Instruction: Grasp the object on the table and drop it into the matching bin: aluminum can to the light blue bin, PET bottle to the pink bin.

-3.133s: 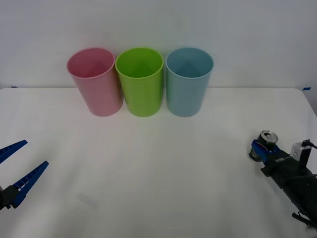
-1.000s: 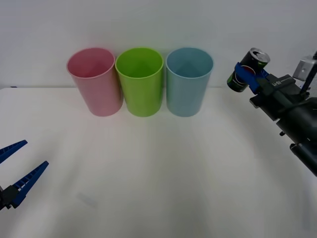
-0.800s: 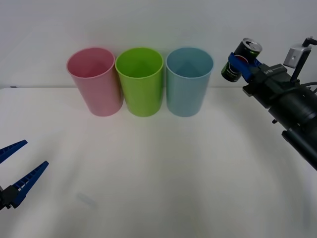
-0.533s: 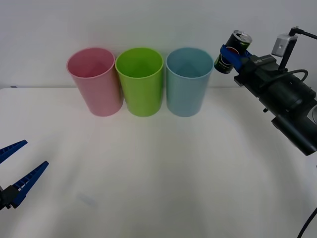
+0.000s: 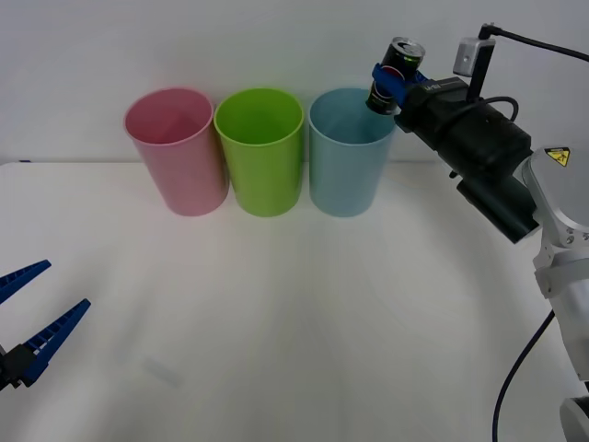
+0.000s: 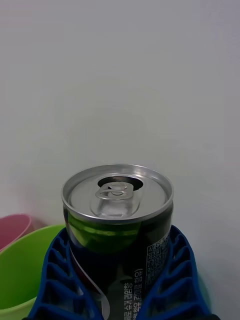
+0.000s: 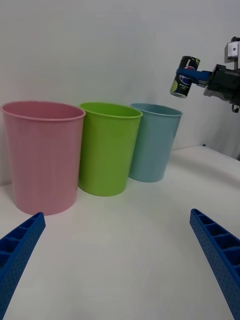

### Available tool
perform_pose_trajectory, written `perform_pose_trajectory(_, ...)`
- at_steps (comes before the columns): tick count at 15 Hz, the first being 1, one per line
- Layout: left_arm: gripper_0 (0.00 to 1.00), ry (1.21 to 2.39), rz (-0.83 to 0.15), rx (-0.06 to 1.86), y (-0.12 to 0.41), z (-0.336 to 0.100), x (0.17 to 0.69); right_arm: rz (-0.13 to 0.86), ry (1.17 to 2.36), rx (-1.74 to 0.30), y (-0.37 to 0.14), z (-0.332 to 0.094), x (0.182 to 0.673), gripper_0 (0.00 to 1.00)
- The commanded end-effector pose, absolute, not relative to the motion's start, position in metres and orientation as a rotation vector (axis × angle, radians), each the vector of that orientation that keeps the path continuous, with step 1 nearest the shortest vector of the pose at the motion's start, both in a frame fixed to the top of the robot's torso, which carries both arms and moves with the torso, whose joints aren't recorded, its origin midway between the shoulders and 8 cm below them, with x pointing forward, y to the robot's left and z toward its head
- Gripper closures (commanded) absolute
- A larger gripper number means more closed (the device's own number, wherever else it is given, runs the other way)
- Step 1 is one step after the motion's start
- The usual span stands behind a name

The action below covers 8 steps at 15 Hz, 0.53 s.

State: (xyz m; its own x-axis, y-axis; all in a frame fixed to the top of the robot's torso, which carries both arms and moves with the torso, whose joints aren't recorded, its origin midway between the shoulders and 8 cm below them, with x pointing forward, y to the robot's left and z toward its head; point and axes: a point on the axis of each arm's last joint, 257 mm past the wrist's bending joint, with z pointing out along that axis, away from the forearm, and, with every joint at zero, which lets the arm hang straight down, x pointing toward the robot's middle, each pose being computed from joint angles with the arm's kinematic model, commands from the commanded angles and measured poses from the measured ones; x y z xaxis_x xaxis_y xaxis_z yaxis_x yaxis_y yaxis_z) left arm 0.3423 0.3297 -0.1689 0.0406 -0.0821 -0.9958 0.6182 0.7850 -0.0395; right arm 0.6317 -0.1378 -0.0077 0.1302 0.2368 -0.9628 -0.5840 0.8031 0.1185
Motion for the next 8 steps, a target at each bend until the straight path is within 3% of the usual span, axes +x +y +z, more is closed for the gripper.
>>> perform_pose_trajectory(1,0.0,1.441,-0.567,0.465,0.33,-0.169,0.342,0.603,1.324,-0.325,-0.122,-0.008,0.644,1.0)
perform_pose_trajectory(8,0.0,1.441,-0.567,0.465,0.33,-0.169,0.342,0.563,1.324,-0.328,-0.098,-0.007,0.655,1.0)
